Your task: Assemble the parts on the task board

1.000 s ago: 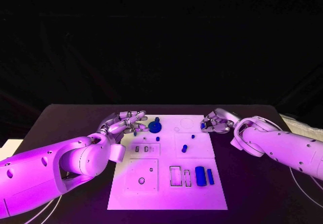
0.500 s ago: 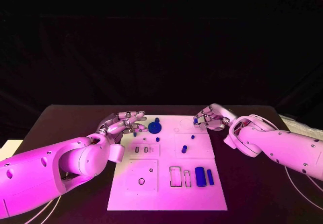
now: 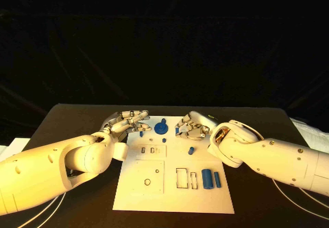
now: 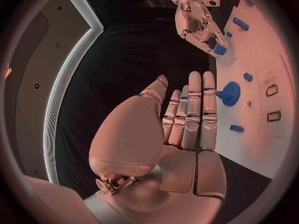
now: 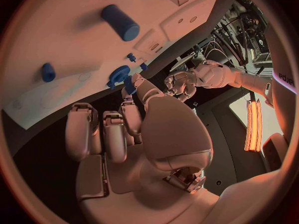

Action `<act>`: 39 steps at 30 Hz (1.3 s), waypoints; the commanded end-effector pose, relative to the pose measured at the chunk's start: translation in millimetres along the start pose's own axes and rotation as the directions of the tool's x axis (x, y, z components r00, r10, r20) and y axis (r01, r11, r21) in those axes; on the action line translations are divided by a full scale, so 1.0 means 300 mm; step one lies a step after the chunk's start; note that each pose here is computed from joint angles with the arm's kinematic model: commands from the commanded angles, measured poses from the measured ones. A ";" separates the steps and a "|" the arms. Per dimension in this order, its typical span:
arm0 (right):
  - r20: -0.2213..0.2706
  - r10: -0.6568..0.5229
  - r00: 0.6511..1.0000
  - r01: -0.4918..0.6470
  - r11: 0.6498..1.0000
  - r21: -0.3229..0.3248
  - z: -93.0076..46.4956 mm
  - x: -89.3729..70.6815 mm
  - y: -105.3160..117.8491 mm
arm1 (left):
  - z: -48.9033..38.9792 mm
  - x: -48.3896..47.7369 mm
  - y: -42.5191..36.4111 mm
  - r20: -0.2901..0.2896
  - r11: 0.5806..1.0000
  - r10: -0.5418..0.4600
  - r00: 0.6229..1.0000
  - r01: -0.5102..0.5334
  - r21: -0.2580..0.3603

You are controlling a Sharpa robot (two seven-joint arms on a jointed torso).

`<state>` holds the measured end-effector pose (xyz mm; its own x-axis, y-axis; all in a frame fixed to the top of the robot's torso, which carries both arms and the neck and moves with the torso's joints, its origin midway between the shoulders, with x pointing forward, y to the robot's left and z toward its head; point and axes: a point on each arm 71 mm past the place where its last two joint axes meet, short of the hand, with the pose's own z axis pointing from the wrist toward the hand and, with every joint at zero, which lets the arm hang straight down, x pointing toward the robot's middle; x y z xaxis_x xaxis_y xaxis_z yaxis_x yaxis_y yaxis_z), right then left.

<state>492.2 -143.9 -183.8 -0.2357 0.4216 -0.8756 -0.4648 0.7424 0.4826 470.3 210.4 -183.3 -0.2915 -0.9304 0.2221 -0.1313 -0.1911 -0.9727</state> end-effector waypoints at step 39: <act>-0.144 -0.140 0.980 0.140 0.990 -0.008 0.064 0.257 0.167 | -0.001 0.026 -0.004 -0.035 1.000 -0.014 0.999 0.014 0.009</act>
<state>468.6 -62.5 -217.5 -0.2594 0.2763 -0.9254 -0.5126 0.7727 0.3744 468.5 206.3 -182.2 -0.3028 -0.9256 0.2272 -0.1323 -0.1953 -0.9718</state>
